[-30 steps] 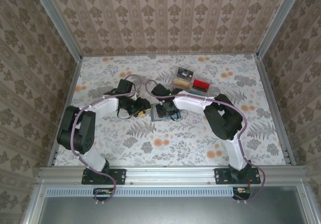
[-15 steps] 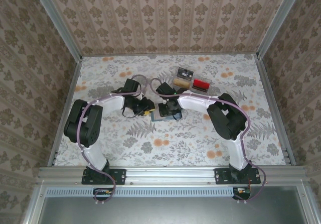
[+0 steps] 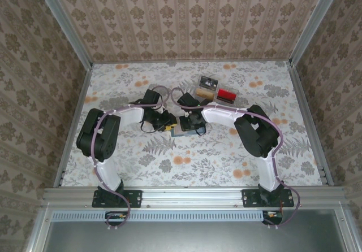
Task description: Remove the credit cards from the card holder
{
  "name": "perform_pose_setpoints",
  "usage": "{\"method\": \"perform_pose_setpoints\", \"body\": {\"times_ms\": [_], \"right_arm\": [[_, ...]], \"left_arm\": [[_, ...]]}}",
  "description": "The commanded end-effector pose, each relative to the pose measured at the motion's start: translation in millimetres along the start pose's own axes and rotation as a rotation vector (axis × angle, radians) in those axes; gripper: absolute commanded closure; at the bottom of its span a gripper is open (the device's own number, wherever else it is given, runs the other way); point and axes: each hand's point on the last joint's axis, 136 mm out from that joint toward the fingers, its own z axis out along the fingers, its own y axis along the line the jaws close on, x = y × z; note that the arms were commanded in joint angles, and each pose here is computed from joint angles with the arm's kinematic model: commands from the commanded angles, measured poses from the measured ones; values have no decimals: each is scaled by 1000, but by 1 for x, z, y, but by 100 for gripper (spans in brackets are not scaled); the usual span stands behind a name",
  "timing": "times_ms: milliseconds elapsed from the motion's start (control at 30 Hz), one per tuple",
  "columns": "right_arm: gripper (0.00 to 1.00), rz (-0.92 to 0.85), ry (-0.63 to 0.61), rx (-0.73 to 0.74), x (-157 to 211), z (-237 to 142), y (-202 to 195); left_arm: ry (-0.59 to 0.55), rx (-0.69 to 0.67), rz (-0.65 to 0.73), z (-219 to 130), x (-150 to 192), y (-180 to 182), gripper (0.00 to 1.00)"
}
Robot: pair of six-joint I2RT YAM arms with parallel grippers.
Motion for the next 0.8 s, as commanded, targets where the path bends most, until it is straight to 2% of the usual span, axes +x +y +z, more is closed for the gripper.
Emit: {"method": "perform_pose_setpoints", "body": {"times_ms": [0,133,767], "right_arm": [[75,19,99,52,30,8,-18],[75,19,84,40,26,9,-16],[81,41,101,-73,26,14,-7]], "left_arm": [[12,-5,-12,3,-2,-3,71],[15,-22,-9,5,-2,1,69],[75,-21,9,14,-1,2,72]]}}
